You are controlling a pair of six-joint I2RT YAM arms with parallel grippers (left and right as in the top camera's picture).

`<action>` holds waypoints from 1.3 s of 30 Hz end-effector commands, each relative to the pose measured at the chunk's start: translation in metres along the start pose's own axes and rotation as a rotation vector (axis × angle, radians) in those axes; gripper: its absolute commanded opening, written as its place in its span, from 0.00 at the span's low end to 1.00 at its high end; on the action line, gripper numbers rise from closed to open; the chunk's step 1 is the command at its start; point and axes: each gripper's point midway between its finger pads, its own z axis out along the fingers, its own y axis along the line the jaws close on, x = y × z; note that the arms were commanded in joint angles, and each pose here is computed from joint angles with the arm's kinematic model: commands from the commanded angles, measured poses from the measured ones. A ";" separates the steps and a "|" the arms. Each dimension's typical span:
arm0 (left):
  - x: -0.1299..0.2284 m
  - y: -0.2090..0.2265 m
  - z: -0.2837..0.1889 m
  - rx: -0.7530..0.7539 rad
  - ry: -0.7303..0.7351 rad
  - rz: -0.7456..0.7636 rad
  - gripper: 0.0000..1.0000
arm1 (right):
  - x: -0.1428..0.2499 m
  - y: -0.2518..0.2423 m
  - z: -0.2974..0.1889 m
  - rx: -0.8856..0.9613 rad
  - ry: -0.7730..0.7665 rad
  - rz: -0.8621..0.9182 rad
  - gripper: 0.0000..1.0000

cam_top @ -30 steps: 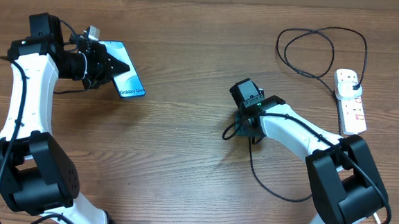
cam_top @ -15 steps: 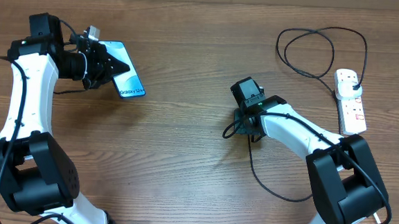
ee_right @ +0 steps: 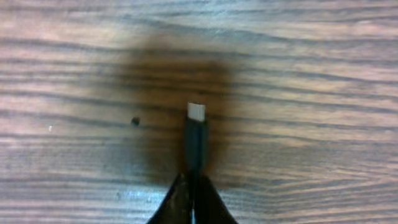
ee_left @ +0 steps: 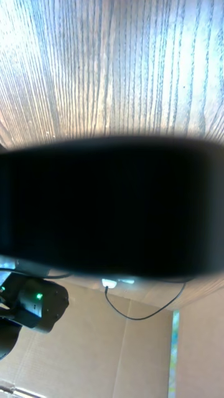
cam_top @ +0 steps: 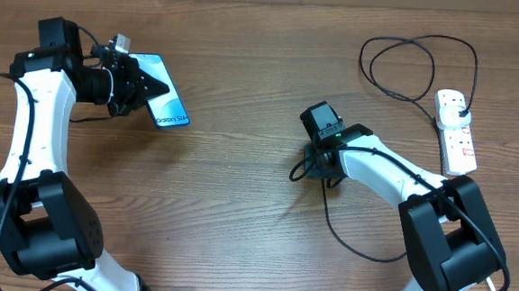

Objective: Plug charger to phone and switch on socket

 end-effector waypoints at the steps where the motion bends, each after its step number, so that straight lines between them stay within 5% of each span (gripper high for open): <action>1: 0.002 -0.022 -0.006 0.079 -0.001 0.047 0.05 | 0.025 0.002 0.012 -0.032 0.095 -0.003 0.04; 9: 0.001 -0.026 -0.007 0.101 -0.002 0.060 0.04 | 0.028 0.000 0.011 -0.025 0.108 -0.006 0.04; 13: 0.005 -0.059 -0.013 0.295 0.014 0.185 0.04 | 0.023 0.009 0.002 -0.098 0.119 -0.020 0.04; 19: 0.013 -0.095 -0.029 0.524 0.043 0.257 0.04 | 0.004 0.047 -0.069 -0.507 0.072 -0.115 0.04; 26: 0.020 -0.111 -0.039 0.604 0.058 0.283 0.05 | 0.011 0.077 -0.182 -1.007 -0.063 -0.289 0.04; 39: 0.052 -0.159 -0.020 0.716 0.207 0.342 0.04 | 0.033 0.123 -0.256 -1.398 -0.068 -0.447 0.04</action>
